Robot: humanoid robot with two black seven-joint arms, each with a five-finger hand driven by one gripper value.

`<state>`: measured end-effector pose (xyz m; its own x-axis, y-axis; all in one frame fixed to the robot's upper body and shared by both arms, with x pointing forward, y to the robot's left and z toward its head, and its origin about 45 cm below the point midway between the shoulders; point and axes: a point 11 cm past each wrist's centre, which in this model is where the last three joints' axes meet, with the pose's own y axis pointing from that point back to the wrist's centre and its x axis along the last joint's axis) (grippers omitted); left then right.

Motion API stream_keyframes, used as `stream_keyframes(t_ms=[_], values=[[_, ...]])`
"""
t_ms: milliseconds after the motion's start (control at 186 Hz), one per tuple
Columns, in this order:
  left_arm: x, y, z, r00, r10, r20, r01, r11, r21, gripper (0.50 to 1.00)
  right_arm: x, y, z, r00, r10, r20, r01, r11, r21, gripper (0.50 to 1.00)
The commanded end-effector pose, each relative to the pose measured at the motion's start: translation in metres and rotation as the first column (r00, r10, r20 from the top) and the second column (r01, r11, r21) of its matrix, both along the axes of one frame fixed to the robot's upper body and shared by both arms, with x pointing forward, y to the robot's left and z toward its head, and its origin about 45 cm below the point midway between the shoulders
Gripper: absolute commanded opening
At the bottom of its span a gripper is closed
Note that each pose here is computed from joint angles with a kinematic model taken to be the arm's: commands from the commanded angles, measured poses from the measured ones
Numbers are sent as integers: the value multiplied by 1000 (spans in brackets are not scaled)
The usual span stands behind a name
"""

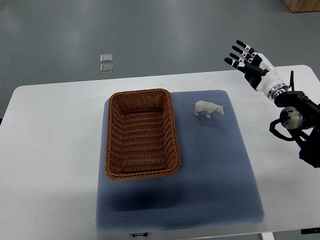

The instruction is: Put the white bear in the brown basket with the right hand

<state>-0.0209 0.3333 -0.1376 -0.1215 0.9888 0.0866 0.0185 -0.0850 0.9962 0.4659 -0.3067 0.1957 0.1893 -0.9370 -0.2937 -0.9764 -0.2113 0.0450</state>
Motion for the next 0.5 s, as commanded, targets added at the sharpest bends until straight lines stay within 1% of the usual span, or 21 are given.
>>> stream_keyframes(t_ms=[0,372,496], values=[[0,0,0,1000,0,0,0,1000,1,1000,0,0,1,1000,0,0,0,1000,-3,928],[0,0,0,1000,0,0,0,1000,-1,1000,0,-1,2,1000,26,1,-26,999,-34,928],[0,0,0,1000,0,0,0,1000,-1,1000,3,6,14,995,91,33,-89,995,-49,928]])
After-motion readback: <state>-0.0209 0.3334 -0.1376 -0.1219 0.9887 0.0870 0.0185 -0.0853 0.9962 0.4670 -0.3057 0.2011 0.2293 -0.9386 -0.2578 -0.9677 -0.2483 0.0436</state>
